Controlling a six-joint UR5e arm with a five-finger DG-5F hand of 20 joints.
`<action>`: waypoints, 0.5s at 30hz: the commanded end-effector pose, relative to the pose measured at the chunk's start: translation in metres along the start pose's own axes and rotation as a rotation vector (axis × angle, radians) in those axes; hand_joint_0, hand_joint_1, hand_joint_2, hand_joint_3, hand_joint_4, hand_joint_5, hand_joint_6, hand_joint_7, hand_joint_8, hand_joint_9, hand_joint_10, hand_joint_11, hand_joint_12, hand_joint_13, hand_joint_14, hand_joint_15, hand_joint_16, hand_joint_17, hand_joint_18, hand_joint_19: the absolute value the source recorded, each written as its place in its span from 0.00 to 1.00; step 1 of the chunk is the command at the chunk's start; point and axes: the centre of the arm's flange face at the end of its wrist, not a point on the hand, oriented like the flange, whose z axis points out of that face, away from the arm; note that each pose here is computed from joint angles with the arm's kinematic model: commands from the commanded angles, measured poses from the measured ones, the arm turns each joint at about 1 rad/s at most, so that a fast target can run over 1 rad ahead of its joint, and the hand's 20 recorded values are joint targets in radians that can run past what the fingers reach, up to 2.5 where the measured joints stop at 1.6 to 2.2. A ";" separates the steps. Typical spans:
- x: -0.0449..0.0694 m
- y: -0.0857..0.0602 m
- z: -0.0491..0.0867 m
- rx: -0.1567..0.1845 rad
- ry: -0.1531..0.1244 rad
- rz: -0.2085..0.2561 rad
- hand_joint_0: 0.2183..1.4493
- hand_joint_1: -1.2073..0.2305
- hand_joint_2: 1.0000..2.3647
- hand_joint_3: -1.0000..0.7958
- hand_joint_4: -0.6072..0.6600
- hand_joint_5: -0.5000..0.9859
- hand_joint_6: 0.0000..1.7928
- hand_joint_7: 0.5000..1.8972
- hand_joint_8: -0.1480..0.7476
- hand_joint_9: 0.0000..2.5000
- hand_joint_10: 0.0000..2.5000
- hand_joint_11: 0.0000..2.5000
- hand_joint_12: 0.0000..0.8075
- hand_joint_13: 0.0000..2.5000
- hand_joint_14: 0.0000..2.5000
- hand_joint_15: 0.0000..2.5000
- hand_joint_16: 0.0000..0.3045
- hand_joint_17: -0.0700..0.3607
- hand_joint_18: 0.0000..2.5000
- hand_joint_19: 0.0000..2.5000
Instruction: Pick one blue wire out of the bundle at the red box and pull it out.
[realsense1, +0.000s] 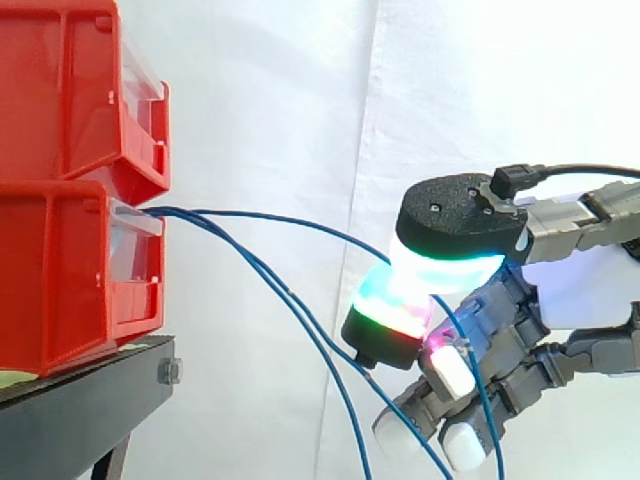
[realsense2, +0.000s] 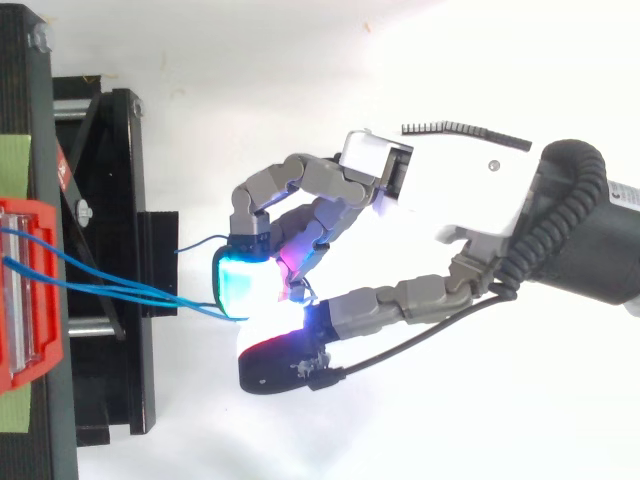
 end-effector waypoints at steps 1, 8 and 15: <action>0.000 0.000 0.000 0.001 -0.001 0.000 0.31 0.27 0.00 0.55 0.53 0.28 0.52 0.53 0.64 0.45 0.01 0.26 0.64 0.30 0.00 0.14 0.23 0.52 0.32 0.16; 0.000 0.000 0.000 0.001 -0.001 0.000 0.31 0.27 0.00 0.55 0.52 0.27 0.52 0.52 0.63 0.45 0.00 0.26 0.64 0.30 0.00 0.13 0.23 0.52 0.32 0.16; 0.001 0.000 0.000 0.000 0.001 0.000 0.31 0.27 0.00 0.55 0.52 0.27 0.52 0.52 0.64 0.45 0.01 0.26 0.64 0.30 0.00 0.13 0.23 0.52 0.32 0.17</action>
